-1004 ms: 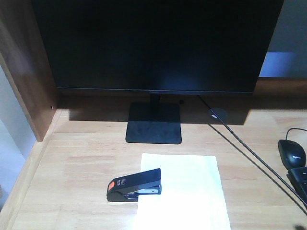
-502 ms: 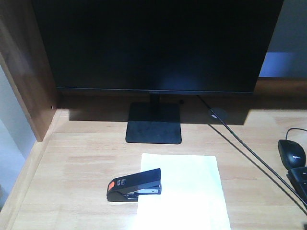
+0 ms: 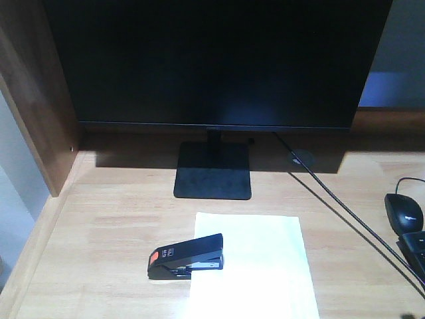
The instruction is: Grab stapler and paper to desk for stapling
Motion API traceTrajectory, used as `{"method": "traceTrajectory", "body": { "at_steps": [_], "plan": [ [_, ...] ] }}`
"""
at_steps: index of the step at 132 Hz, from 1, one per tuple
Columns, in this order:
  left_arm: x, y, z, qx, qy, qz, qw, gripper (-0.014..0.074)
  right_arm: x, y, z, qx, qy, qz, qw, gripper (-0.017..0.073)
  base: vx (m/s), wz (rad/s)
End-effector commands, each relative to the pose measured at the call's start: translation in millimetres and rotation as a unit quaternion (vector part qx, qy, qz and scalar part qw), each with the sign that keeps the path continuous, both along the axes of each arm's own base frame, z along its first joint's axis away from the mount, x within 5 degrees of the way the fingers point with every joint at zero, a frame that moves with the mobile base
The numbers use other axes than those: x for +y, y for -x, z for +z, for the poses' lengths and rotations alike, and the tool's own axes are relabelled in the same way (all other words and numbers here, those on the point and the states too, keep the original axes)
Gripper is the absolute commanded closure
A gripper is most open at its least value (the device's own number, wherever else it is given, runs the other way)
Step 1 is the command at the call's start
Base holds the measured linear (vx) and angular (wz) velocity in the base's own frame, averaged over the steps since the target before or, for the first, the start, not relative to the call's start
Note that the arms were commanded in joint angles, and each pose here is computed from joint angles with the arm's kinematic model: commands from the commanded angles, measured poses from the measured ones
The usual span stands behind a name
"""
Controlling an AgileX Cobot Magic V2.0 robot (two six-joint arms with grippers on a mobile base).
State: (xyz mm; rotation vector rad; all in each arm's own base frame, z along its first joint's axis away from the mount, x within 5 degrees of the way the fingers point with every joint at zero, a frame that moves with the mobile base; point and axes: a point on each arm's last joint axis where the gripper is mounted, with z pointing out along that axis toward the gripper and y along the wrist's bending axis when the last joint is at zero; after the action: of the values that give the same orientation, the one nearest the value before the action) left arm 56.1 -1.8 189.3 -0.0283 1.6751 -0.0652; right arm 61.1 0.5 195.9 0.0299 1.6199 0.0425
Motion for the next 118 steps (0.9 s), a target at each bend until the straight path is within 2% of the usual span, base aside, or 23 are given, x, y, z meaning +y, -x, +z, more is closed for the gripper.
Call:
{"method": "traceTrajectory", "body": {
  "at_steps": [1,14,118],
  "plan": [
    [0.4,0.3,4.2,-0.039,0.01,0.003,0.999,0.06,-0.4,4.7,3.4,-0.038,0.008,-0.003,0.999,0.0565,0.0,0.0],
    [0.3,0.3,3.9,-0.038,0.01,0.003,0.999,0.06,-0.3,5.0,1.7,-0.03,0.022,-0.001,0.999,0.0565,0.0,0.0],
    [0.4,0.3,4.0,-0.038,0.01,0.003,0.999,0.06,-0.3,4.9,1.6,-0.029,0.02,-0.001,0.999,0.0565,0.0,0.0]
  ]
}}
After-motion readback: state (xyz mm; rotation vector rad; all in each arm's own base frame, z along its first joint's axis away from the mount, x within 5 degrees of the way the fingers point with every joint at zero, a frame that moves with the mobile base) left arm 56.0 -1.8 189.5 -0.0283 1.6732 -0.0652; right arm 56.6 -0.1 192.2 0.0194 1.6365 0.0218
